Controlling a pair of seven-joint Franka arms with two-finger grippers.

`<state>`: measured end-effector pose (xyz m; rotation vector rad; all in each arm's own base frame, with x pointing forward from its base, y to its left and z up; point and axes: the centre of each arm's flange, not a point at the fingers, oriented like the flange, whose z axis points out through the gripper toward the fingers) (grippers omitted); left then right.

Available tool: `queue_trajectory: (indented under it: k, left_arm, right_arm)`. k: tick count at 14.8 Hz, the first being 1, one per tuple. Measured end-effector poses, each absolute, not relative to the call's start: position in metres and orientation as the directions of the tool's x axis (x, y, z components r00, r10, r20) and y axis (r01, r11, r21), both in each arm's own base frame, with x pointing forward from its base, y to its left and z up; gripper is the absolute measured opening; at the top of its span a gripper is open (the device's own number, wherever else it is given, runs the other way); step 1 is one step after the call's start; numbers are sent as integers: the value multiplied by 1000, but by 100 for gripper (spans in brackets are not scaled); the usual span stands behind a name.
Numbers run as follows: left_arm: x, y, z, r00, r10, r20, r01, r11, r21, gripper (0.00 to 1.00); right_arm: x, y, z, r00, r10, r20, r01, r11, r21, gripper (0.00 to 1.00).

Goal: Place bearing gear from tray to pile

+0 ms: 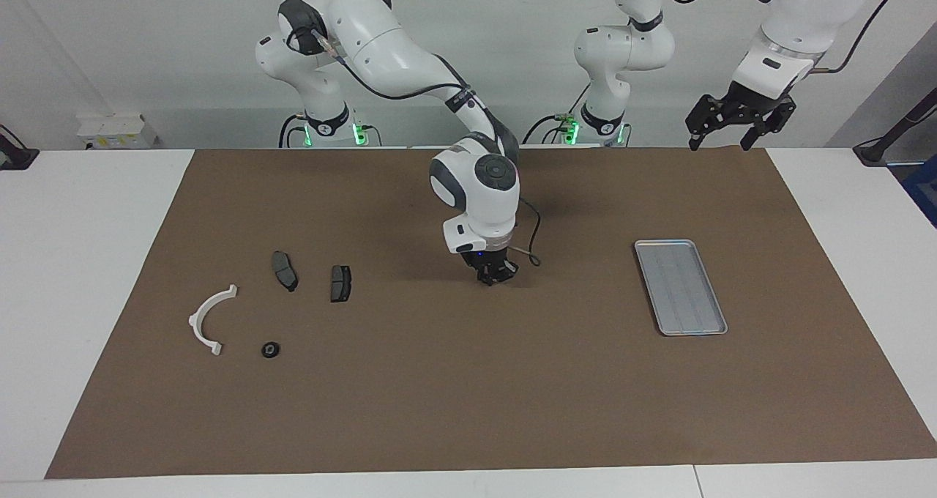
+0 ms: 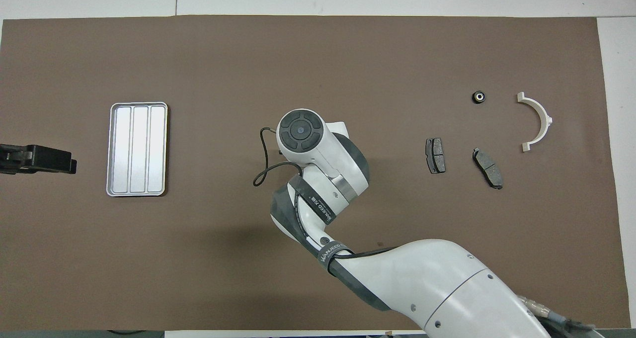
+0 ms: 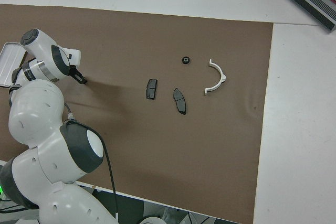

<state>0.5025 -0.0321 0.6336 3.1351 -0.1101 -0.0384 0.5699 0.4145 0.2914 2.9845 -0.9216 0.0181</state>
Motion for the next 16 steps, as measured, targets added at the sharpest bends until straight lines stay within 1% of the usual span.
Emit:
queue_trajectory:
  k: [1,3,5,7,9,11,13,16]
  left_arm:
    - [502,-32,634,997,-70,-24,-70,-998,5,100]
    - [503,-32,634,997,-69,-25,-69,-998,5,100]
    - [502,-31,634,997,-69,-25,-69,-998,5,100]
    - [502,-31,634,997,-69,-25,-69,-998,5,100]
    - [502,-31,634,997,-69,-25,-69,-998,5,100]
    - [502,-31,633,997,-69,-25,-69,-998,5,100]
    - [502,-31,633,997,-69,-25,-68,-998,5,100]
    - [502,-31,633,997,-69,-26,-68,-998,5,100]
  right_arm:
    - [579,402,298,827,-562,15,-562,-826,41,24]
    - [611,357,328,860,-511,-6,-509,-857,88,24]
    - [648,287,364,913,-407,-21,-404,-911,86,24]
    - [674,215,383,959,-284,-22,-282,-957,68,24]
    - [693,153,376,983,-184,-13,-183,-982,51,24]
    - [701,107,353,994,-113,5,-113,-993,38,24]
    - [703,79,324,997,-72,29,-73,-997,28,24]
    - [700,61,291,997,-42,60,-43,-999,18,24]
